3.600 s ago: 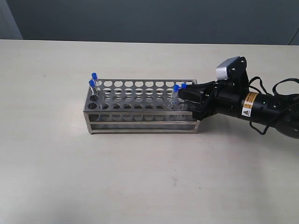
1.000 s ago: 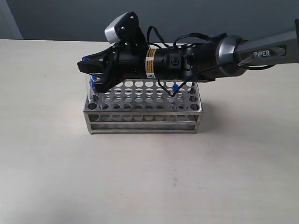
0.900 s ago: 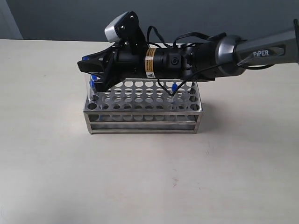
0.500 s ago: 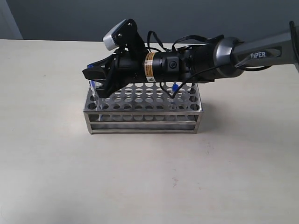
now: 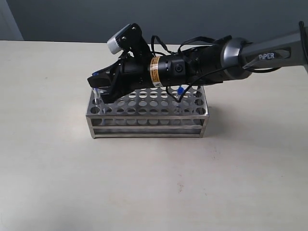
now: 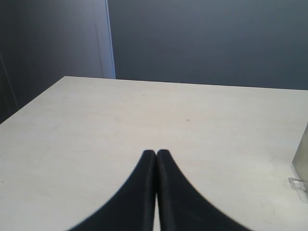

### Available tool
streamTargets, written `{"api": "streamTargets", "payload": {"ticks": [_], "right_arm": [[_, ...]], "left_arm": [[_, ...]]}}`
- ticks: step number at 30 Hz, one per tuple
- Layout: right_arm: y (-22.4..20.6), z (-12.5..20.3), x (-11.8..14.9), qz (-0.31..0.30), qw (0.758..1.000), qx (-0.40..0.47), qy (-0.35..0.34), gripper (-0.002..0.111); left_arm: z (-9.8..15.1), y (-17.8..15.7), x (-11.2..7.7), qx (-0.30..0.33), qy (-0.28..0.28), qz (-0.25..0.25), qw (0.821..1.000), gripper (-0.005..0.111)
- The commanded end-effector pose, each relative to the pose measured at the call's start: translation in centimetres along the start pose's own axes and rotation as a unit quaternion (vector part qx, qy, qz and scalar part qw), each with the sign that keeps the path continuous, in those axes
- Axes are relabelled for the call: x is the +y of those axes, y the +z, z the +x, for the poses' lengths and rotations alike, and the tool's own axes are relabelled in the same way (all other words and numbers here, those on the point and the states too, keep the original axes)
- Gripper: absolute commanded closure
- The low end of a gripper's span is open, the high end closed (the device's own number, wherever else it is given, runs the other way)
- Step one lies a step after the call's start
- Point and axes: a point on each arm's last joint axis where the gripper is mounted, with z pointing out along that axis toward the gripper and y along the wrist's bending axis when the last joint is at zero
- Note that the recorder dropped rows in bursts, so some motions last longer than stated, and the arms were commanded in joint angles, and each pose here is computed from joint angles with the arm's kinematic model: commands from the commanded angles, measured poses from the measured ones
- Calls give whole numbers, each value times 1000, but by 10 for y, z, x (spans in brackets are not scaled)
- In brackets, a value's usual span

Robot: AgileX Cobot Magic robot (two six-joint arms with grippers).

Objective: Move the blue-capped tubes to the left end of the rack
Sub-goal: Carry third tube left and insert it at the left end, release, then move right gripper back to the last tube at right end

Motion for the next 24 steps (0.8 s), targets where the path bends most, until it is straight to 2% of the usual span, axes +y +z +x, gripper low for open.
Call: {"api": "streamTargets", "payload": {"ticks": [1,4,6,17,20,24], "right_arm": [[0,-1,2,-9,1000,4,-5,92],[0,-1,2,-9,1000,4,-5,70],[0,-1,2,-9,1000,4,-5,63],[-1,-11,3,-17,999,-35,15,62],[-14,-22,-3,-6,999,-39,-6,62],[-56,-49,-18,21,998,-44,-43,62]], "left_arm": [[1,0,-1,-1,-2,4,1000,106],[1,0,-1,-1,-2,4,1000,106],[1,0,-1,-1,-2,4,1000,106],[1,0,-1,-1,-2,4,1000,106],[1,0,-1,-1,-2,4,1000,106],[1,0,-1,-1,-2,4,1000,106]]}}
